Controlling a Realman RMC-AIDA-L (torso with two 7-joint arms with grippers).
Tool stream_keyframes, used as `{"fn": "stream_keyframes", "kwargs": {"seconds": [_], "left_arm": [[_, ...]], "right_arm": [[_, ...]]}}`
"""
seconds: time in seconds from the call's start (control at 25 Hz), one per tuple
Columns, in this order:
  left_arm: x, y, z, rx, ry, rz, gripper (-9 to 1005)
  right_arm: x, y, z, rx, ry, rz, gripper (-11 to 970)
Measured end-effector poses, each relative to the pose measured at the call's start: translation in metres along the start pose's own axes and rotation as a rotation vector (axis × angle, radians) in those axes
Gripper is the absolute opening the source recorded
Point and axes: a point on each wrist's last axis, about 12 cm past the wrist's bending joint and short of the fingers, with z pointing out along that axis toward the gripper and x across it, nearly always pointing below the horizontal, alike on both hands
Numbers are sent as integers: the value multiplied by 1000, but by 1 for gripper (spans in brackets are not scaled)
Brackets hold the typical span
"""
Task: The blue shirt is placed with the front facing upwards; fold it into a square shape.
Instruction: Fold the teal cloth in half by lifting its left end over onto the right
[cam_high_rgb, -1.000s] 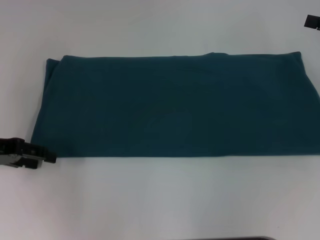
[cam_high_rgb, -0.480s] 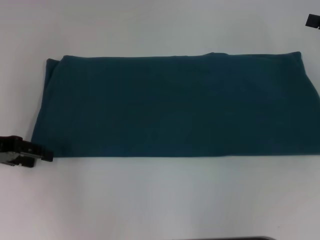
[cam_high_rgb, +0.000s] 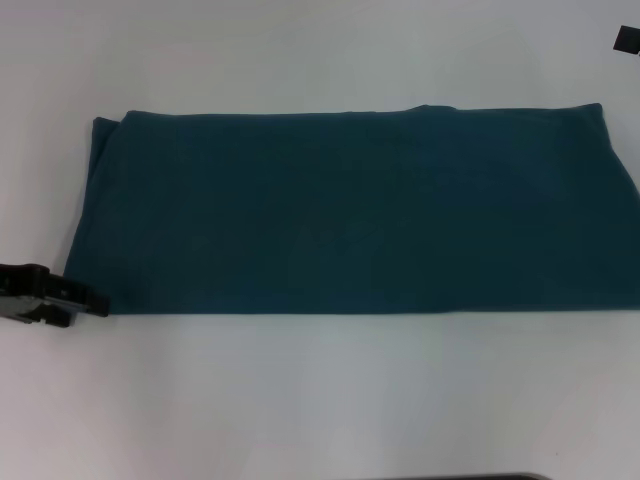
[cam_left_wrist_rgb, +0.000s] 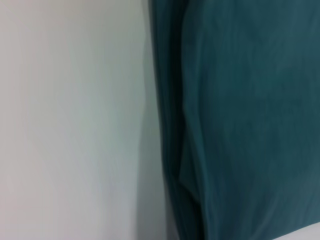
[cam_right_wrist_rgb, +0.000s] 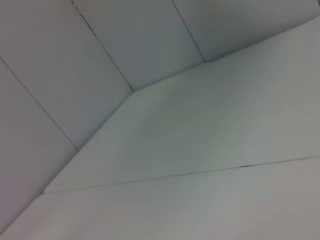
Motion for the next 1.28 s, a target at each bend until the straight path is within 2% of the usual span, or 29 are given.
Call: {"fn": "stream_keyframes", "kwargs": {"seconds": [0.64,1.28], "left_arm": [[-16,-10,-2,-8,-17,43,721],[-11,-5,-4,-22,3,32,720]], "right_arm": [[0,-1,-2,5,-8,4,930],[0,-1,-3,5,-8,5,929]]}}
